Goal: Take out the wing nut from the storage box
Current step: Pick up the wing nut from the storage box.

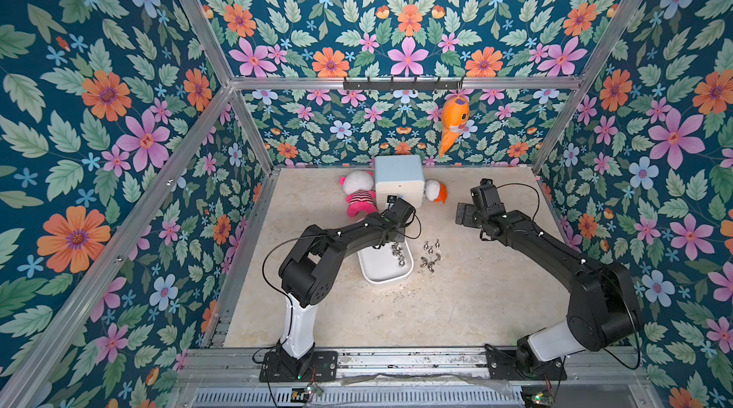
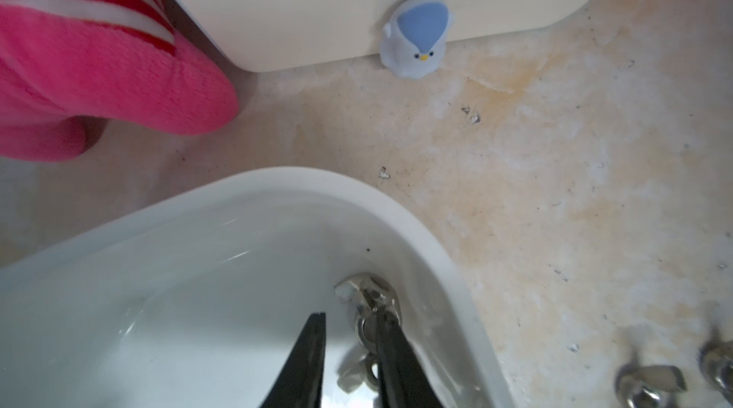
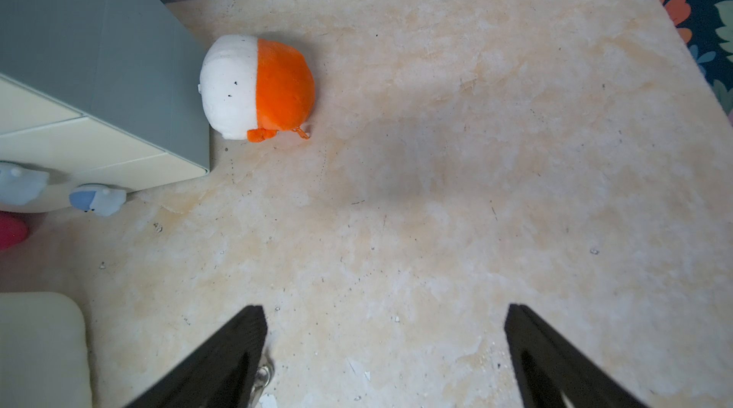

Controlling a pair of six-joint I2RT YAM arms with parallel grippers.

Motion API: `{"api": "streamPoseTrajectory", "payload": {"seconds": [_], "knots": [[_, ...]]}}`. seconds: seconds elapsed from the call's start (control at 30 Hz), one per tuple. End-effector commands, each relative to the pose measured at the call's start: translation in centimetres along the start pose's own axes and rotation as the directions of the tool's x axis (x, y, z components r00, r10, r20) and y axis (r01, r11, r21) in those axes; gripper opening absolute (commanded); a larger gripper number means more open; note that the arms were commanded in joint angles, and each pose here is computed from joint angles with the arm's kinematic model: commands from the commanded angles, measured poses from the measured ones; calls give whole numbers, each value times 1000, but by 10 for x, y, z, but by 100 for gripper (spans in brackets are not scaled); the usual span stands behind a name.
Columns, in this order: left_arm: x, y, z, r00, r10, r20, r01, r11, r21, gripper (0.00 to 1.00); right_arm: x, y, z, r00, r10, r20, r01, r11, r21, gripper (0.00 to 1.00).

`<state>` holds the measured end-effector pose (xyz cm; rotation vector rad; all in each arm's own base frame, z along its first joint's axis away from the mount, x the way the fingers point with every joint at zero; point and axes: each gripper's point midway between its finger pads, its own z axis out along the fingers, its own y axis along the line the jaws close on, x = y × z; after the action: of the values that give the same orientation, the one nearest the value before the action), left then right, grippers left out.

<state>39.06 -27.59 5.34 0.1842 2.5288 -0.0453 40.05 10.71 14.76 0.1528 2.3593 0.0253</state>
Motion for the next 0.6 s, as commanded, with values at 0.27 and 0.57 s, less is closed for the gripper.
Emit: {"api": "streamPoseTrajectory", "payload": {"seconds": [0.27,0.57], "knots": [[-2,-1,5,999,-31,12,31,999,8,27,-1,-1,-1,1000,1,4,-1,1000,4,99],[2,1,10,999,-37,11,37,999,-2,26,0,-3,-2,1000,0,5,0,1000,10,99]]}}
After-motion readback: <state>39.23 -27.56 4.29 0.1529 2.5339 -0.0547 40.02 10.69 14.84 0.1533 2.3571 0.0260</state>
